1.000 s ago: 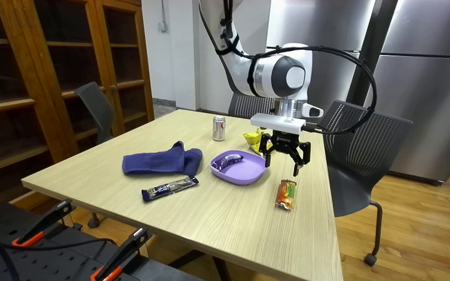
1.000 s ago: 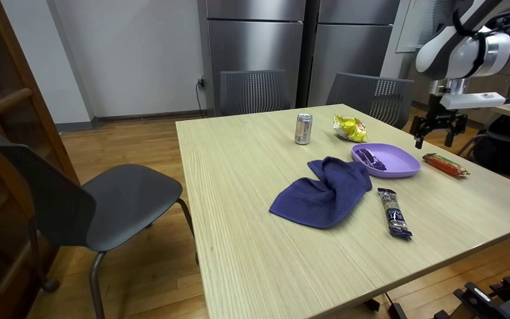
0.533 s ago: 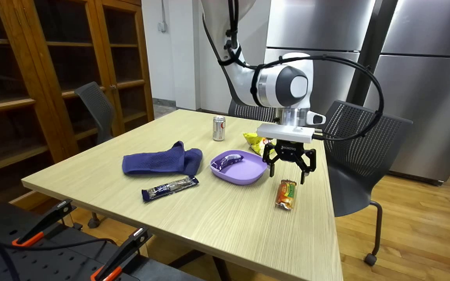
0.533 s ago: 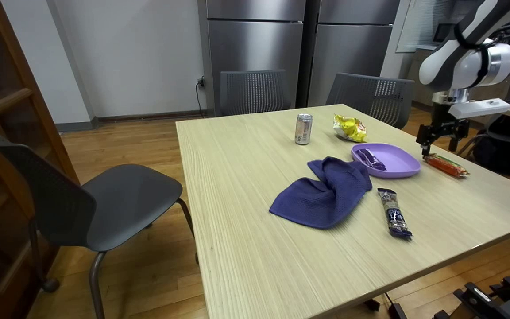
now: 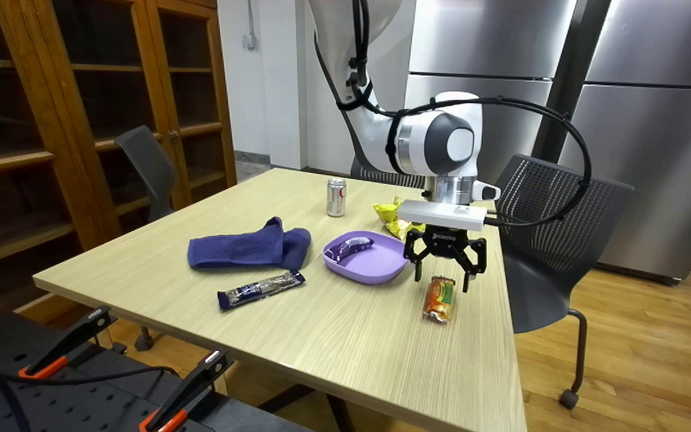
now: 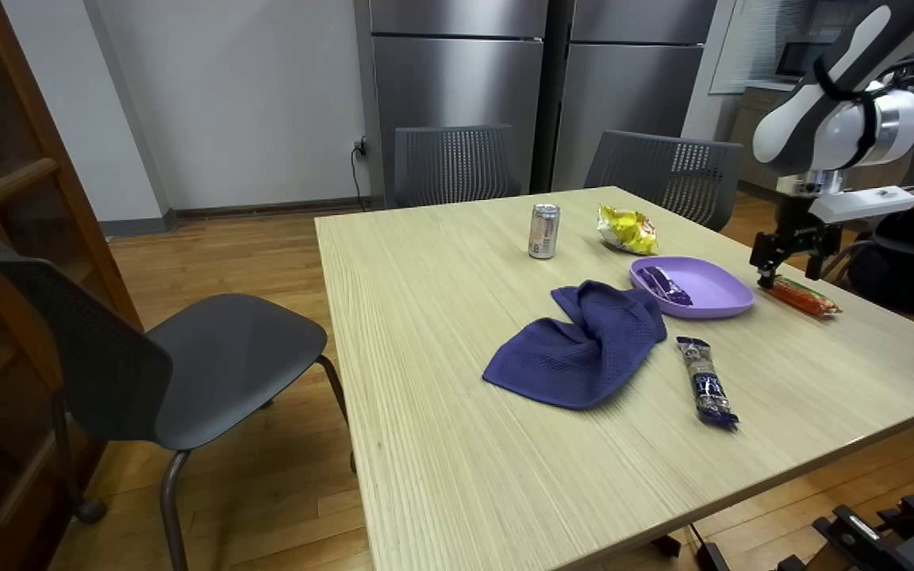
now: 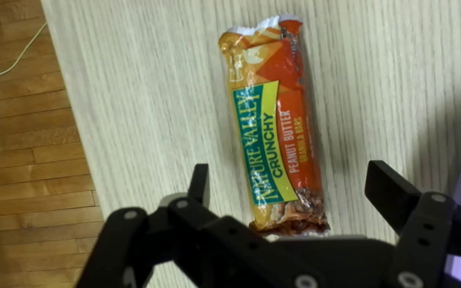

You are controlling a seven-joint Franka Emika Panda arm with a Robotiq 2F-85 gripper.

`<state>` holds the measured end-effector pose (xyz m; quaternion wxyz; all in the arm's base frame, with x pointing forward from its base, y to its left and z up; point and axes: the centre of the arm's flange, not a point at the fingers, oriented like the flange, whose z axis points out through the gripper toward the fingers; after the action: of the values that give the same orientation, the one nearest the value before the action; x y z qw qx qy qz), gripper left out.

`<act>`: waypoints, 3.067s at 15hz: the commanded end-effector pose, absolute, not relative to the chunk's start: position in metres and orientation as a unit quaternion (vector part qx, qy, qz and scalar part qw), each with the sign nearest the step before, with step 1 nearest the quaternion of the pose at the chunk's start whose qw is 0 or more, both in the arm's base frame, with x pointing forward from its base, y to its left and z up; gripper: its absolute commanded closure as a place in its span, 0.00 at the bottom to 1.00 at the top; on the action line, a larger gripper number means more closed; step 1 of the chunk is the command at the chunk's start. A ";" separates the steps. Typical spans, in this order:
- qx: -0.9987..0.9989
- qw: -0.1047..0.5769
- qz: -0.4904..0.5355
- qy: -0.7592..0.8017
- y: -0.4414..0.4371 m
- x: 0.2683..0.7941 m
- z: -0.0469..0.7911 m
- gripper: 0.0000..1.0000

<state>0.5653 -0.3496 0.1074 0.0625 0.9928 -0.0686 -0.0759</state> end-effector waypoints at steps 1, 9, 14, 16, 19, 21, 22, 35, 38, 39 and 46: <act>0.994 0.058 -0.073 -0.052 -0.355 0.567 0.106 0.00; 0.994 0.050 -0.078 -0.058 -0.359 0.564 0.102 0.10; 0.994 0.047 -0.075 -0.057 -0.362 0.563 0.103 0.58; 0.995 0.048 -0.074 -0.056 -0.363 0.563 0.104 0.73; 0.995 0.048 -0.072 -0.056 -0.364 0.562 0.107 0.83; 0.995 0.047 -0.069 -0.058 -0.364 0.561 0.113 0.83; 0.995 0.046 -0.066 -0.057 -0.362 0.561 0.117 0.83; 0.998 0.053 -0.021 -0.035 -0.330 0.579 0.157 0.83; 0.998 0.052 -0.013 -0.027 -0.316 0.583 0.163 0.83; 0.998 0.051 -0.011 -0.024 -0.311 0.584 0.165 0.83; 0.999 0.048 -0.004 0.000 -0.268 0.595 0.170 0.83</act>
<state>0.6030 -0.2908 0.1553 0.0492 0.9986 -0.0131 -0.0111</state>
